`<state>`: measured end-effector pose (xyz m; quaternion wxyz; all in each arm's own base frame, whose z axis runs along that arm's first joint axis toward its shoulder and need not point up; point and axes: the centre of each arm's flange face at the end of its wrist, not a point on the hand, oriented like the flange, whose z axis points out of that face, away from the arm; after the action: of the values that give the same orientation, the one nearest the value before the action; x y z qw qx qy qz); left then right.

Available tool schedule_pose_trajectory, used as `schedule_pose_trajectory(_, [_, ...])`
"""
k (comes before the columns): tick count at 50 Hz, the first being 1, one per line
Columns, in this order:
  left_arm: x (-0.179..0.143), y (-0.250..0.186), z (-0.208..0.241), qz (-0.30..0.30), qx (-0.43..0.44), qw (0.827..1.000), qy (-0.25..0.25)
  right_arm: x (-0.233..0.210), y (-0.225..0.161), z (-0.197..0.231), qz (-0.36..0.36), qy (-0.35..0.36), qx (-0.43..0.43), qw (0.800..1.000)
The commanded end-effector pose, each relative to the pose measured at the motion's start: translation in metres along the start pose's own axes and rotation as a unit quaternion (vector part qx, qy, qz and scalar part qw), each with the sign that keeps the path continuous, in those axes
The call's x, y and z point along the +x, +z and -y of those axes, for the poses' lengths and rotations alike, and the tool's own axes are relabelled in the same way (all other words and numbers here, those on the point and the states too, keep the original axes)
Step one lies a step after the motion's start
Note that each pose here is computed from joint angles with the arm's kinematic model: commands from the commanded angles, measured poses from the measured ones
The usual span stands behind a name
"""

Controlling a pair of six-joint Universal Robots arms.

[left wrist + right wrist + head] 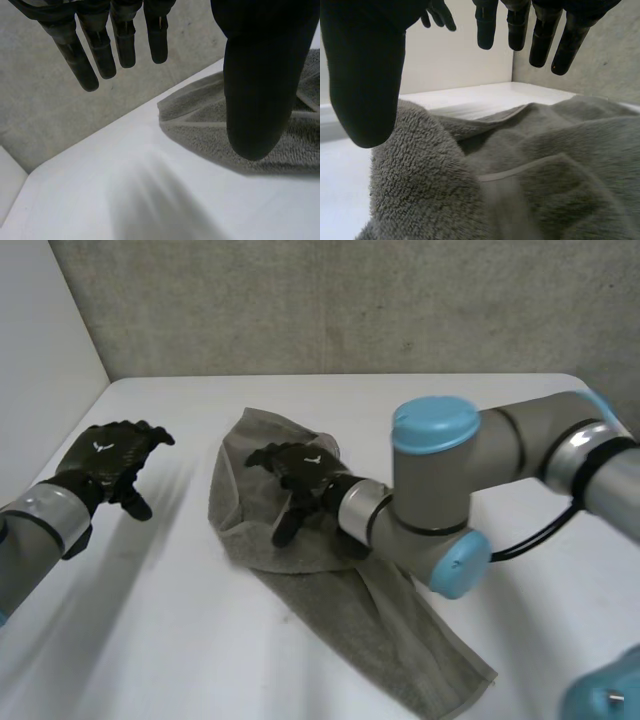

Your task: Fold the towel.

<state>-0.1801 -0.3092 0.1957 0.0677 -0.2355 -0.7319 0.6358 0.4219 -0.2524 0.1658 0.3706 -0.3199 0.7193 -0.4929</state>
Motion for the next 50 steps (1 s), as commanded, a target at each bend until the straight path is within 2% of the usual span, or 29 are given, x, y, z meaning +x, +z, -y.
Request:
schedule_pose_trajectory(1, [-0.011, -0.010, -0.007, -0.002, -0.007, 1.000, -0.011, -0.006, 0.024, -0.036, 0.012, 0.012, -0.023, 1.000])
schedule_pose_trajectory(6, [-0.016, -0.010, -0.008, 0.000, -0.006, 1.000, -0.012, -0.009, 0.025, -0.042, 0.015, 0.014, -0.032, 0.999])
schedule_pose_trajectory(11, [-0.018, -0.008, -0.004, 0.002, 0.003, 1.000, -0.008, -0.013, 0.019, -0.027, 0.017, 0.009, -0.027, 0.999])
schedule_pose_trajectory(13, [-0.016, -0.007, -0.002, -0.001, 0.006, 1.000, -0.005, -0.017, 0.013, -0.013, 0.017, 0.003, -0.018, 1.000])
schedule_pose_trajectory(15, [-0.014, -0.005, 0.000, -0.004, 0.012, 1.000, -0.002, -0.026, -0.002, 0.019, 0.020, -0.027, 0.010, 0.999])
schedule_pose_trajectory(16, [-0.014, -0.005, 0.000, -0.004, 0.012, 1.000, -0.002, -0.026, -0.002, 0.020, 0.020, -0.028, 0.010, 0.999])
schedule_pose_trajectory(18, [-0.006, -0.001, 0.004, -0.017, 0.024, 1.000, 0.005, -0.036, -0.026, 0.060, 0.016, -0.082, 0.047, 0.995])
schedule_pose_trajectory(19, [-0.006, -0.001, 0.004, -0.017, 0.024, 1.000, 0.005, -0.036, -0.026, 0.060, 0.016, -0.083, 0.048, 0.995])
schedule_pose_trajectory(21, [0.003, 0.003, 0.005, -0.031, 0.029, 0.999, 0.009, -0.048, -0.054, 0.090, 0.012, -0.136, 0.072, 0.988])
schedule_pose_trajectory(24, [0.022, 0.010, 0.011, -0.058, 0.050, 0.997, 0.019, -0.054, -0.068, 0.100, 0.011, -0.155, 0.080, 0.985])
schedule_pose_trajectory(26, [0.038, 0.016, 0.016, -0.080, 0.068, 0.994, 0.027, -0.062, -0.092, 0.110, 0.007, -0.180, 0.077, 0.981])
schedule_pose_trajectory(29, [0.046, 0.019, 0.018, -0.091, 0.074, 0.993, 0.030, -0.068, -0.114, 0.114, 0.005, -0.195, 0.064, 0.979])
schedule_pose_trajectory(32, [0.065, 0.024, 0.019, -0.116, 0.083, 0.989, 0.034, -0.068, -0.123, 0.114, 0.001, -0.203, 0.056, 0.977])
schedule_pose_trajectory(34, [0.089, 0.026, 0.019, -0.147, 0.089, 0.984, 0.037, -0.068, -0.137, 0.110, -0.005, -0.225, 0.037, 0.974])
schedule_pose_trajectory(35, [0.089, 0.026, 0.019, -0.147, 0.089, 0.984, 0.037, -0.068, -0.137, 0.110, -0.005, -0.225, 0.037, 0.974])
schedule_pose_trajectory(37, [0.105, 0.027, 0.018, -0.167, 0.093, 0.981, 0.038, -0.074, -0.157, 0.111, -0.007, -0.255, 0.031, 0.966])
schedule_pose_trajectory(42, [0.125, 0.028, 0.013, -0.189, 0.099, 0.976, 0.041, -0.074, -0.179, 0.114, -0.023, -0.290, 0.032, 0.956])
schedule_pose_trajectory(50, [0.148, 0.029, -0.012, -0.208, 0.081, 0.974, 0.044, -0.058, -0.202, 0.127, -0.067, -0.297, 0.050, 0.951])
